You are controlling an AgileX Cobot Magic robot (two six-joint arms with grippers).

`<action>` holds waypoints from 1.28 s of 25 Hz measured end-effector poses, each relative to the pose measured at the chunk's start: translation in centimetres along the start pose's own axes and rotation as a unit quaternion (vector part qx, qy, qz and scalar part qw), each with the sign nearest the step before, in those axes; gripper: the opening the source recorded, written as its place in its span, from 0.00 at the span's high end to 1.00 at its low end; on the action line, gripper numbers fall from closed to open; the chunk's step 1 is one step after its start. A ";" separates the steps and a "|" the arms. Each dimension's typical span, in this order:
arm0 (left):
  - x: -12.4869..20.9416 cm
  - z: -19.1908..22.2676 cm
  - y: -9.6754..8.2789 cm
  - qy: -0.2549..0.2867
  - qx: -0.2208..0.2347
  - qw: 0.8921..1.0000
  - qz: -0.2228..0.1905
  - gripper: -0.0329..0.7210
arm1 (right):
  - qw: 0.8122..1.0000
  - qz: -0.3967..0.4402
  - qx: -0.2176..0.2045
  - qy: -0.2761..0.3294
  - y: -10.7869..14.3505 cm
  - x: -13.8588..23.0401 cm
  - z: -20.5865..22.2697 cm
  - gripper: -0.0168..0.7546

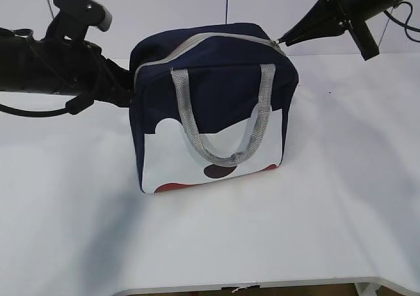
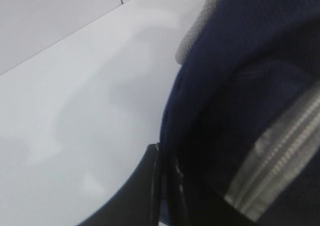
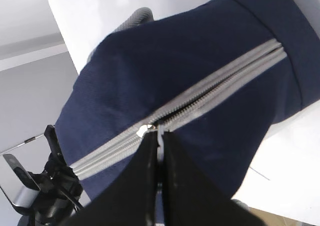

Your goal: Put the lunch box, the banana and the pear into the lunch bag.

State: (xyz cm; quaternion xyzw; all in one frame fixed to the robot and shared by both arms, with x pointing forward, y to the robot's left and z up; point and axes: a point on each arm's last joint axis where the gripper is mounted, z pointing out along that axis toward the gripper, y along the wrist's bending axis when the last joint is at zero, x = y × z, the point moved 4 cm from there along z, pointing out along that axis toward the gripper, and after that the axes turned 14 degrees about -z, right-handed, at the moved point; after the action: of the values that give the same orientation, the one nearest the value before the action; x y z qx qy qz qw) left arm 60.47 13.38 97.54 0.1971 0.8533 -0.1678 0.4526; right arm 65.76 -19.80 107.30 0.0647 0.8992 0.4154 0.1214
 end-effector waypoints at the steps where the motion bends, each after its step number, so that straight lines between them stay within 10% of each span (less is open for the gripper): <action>1: 0.0 0.0 0.0 0.000 0.000 1.000 0.000 0.98 | 1.000 -0.001 0.002 0.000 -0.1 0.0 0.0 0.95; 32: 0.1 0.0 0.2 0.004 -0.009 1.000 0.013 0.98 | 0.992 -0.081 0.092 -0.003 -2.3 -0.1 -1.2 0.95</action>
State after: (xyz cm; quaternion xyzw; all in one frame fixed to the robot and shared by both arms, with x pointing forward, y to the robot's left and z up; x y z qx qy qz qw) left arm 60.53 13.59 97.43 0.2047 0.8538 -0.1539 0.4532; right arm 65.45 -22.19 106.32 0.0041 0.9356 0.3194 0.1503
